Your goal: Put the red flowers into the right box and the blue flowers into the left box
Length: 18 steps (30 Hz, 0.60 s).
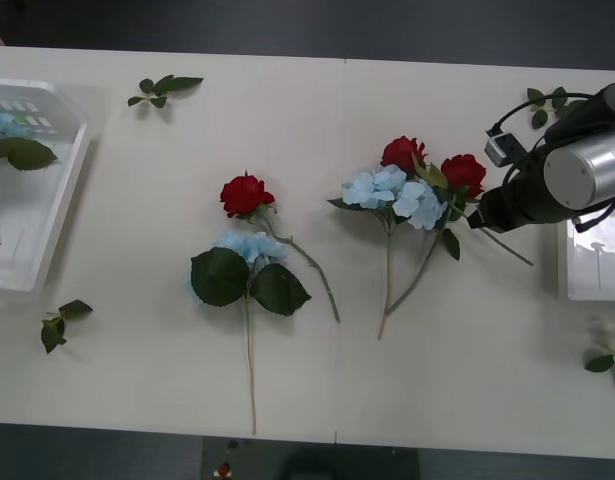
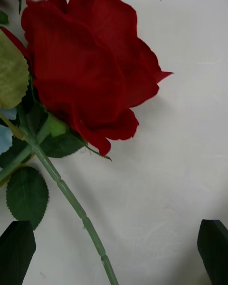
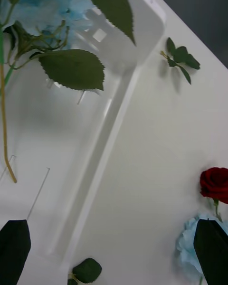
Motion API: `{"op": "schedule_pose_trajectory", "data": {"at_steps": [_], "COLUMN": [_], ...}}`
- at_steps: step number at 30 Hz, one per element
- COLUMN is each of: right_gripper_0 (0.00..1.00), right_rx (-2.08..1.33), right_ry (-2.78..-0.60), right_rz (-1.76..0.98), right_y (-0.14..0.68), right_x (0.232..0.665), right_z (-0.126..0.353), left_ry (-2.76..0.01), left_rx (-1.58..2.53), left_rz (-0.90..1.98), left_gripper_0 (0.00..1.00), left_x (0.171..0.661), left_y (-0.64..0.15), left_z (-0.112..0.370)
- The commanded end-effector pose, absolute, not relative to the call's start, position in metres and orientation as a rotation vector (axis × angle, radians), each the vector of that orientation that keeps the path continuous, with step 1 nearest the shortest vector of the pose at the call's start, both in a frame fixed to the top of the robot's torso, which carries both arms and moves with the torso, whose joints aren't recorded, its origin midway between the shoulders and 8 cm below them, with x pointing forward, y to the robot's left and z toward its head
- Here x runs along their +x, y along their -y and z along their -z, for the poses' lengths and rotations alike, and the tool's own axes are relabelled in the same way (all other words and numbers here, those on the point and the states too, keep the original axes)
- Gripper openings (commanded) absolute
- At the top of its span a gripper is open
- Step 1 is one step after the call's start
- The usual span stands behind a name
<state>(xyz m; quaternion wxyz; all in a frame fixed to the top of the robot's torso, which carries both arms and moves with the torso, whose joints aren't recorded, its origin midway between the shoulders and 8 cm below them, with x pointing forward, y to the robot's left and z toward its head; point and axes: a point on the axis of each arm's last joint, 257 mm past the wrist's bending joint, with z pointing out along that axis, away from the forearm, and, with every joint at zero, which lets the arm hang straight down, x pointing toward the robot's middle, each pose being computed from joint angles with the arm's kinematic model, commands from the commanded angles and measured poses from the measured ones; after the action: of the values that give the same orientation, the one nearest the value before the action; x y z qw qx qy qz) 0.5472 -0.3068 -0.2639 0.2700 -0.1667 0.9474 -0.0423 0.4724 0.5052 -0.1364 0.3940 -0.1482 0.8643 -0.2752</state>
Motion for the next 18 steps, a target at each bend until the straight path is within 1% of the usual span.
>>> {"op": "schedule_pose_trajectory", "data": {"at_steps": [1,4,8,15,18], "right_gripper_0": [1.00,1.00,1.00,1.00,1.00], "right_rx": [-0.522,-0.542,-0.568,-0.649,-0.681], "right_ry": [-2.471,-2.431,-2.386,-2.324,-2.296], "right_rz": [0.133,0.151,0.167,0.235,0.269], "right_y": [0.286,0.274,0.257,0.231,0.227], "right_x": [0.573,0.583,0.595,0.611,0.625], "right_z": [0.238,0.230,0.215,0.201,0.201], "left_ry": [-2.137,-2.138,-2.135,-2.148,-2.161], "left_rx": [-0.233,-0.175,-0.130,-0.017,0.006], "left_rz": [0.703,0.730,0.737,0.591,0.568], "left_gripper_0": [1.00,1.00,1.00,1.00,1.00], "left_x": [0.471,0.468,0.471,0.482,0.484], "left_y": [-0.494,-0.475,-0.455,-0.423,-0.393], "left_z": [0.062,0.048,0.052,0.082,0.098]}}
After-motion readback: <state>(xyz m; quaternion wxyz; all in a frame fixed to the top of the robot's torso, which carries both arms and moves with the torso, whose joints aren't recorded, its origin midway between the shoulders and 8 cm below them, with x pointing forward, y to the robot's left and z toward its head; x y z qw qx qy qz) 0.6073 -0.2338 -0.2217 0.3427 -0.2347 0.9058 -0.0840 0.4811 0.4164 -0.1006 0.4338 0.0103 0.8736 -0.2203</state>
